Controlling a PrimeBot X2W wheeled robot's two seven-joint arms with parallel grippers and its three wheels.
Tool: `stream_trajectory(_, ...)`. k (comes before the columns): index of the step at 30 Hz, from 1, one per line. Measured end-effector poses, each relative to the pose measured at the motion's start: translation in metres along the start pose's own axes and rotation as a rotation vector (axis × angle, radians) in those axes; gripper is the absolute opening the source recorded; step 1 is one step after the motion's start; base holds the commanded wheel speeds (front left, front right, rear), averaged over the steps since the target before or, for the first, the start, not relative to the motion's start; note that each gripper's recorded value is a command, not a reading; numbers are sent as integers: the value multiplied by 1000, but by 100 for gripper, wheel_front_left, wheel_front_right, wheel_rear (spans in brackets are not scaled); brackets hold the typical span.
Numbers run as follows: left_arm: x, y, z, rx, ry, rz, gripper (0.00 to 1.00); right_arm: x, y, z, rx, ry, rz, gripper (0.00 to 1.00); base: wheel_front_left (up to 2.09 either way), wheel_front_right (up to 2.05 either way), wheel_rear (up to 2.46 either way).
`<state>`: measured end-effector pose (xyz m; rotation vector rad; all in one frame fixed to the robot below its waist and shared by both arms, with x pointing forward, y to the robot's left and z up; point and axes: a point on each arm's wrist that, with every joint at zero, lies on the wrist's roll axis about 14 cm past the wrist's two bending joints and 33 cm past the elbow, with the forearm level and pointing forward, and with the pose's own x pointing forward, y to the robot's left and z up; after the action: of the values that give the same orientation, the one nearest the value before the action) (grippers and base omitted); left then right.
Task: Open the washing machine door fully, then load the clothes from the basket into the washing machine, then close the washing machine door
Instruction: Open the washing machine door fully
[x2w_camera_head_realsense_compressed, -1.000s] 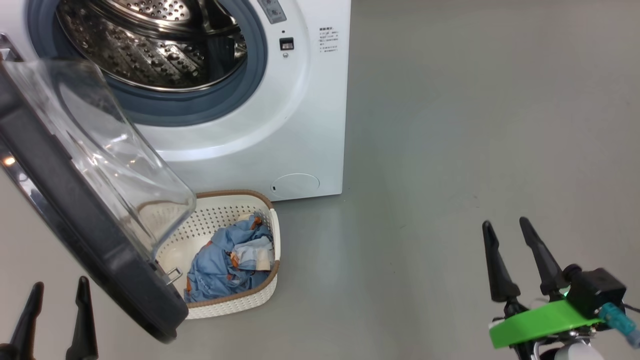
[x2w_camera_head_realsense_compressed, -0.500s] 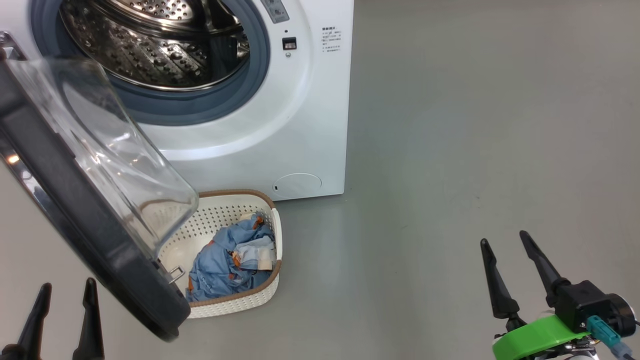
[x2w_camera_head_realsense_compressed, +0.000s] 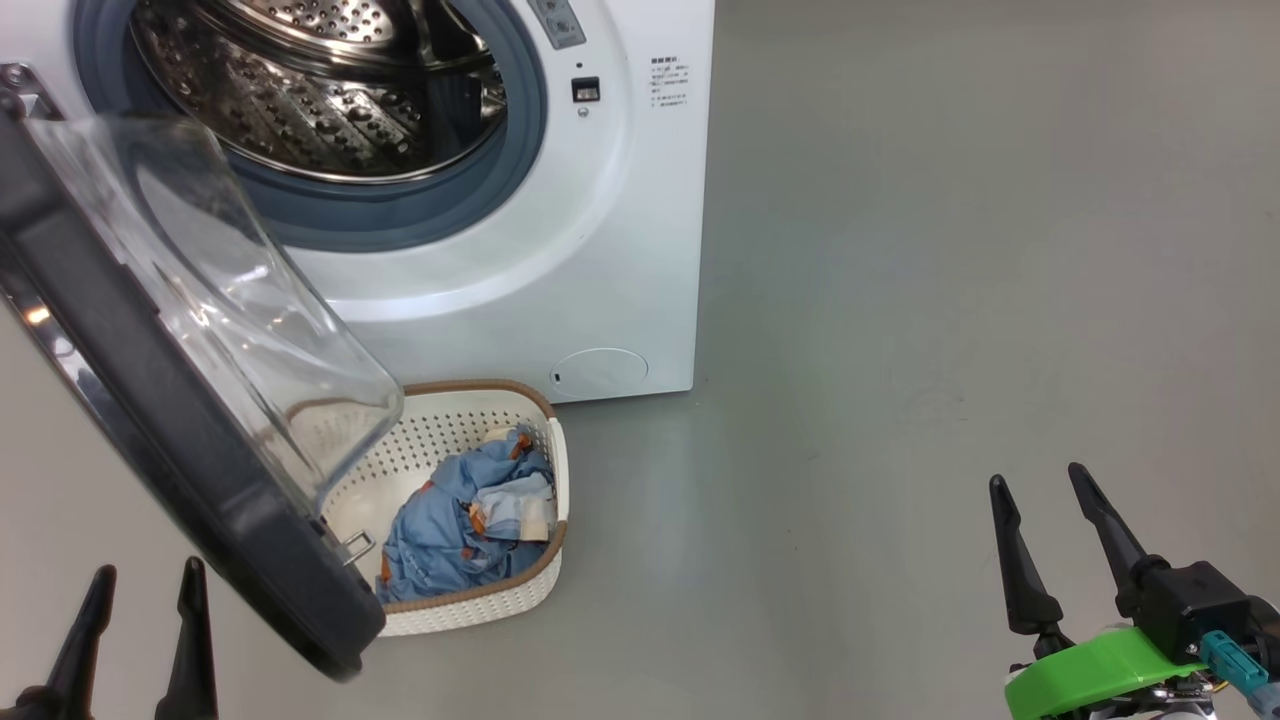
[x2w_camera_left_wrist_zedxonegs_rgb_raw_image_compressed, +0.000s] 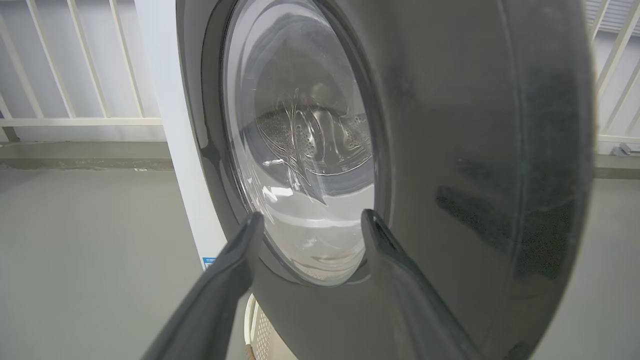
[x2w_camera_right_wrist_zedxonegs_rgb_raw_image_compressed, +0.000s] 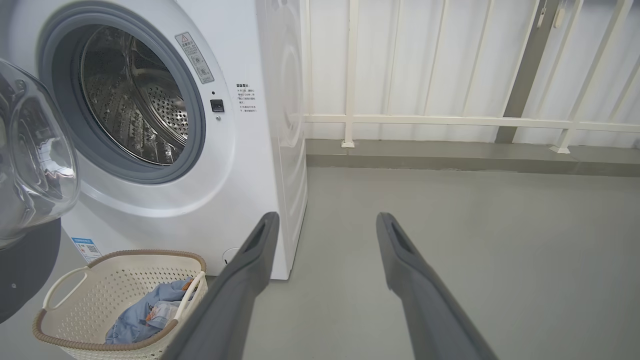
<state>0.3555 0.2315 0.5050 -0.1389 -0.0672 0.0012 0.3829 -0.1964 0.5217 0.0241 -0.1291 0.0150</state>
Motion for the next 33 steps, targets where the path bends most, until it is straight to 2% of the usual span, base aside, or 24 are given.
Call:
stream_trajectory(8,-1,-1,-1,0,4,-2,100,0,1,-4,17,11,0,100,0,0,0)
stream_trajectory(9,-1,-1,-1,0,5,-4,46,0,1,-5,18,13,1,100,0,0,0)
stream_trajectory(10,-1,-1,-2,1,8,-6,0,0,1,-5,18,14,1,100,0,0,0)
stream_trajectory(16,-2,-1,-2,-1,6,-7,0,0,1,-5,20,16,1,100,0,0,0)
stream_trajectory(19,0,7,14,6,-41,18,0,0,1,-5,21,16,0,100,0,0,0)
stream_trajectory(25,6,19,98,24,-311,62,0,1,2,-6,21,17,2,100,0,0,0)
stream_trajectory(29,4,-1,158,51,-501,0,0,1,3,-6,22,18,5,100,0,0,0)
stream_trajectory(33,-3,-27,193,63,-617,-87,0,1,3,-7,22,19,5,100,0,0,0)
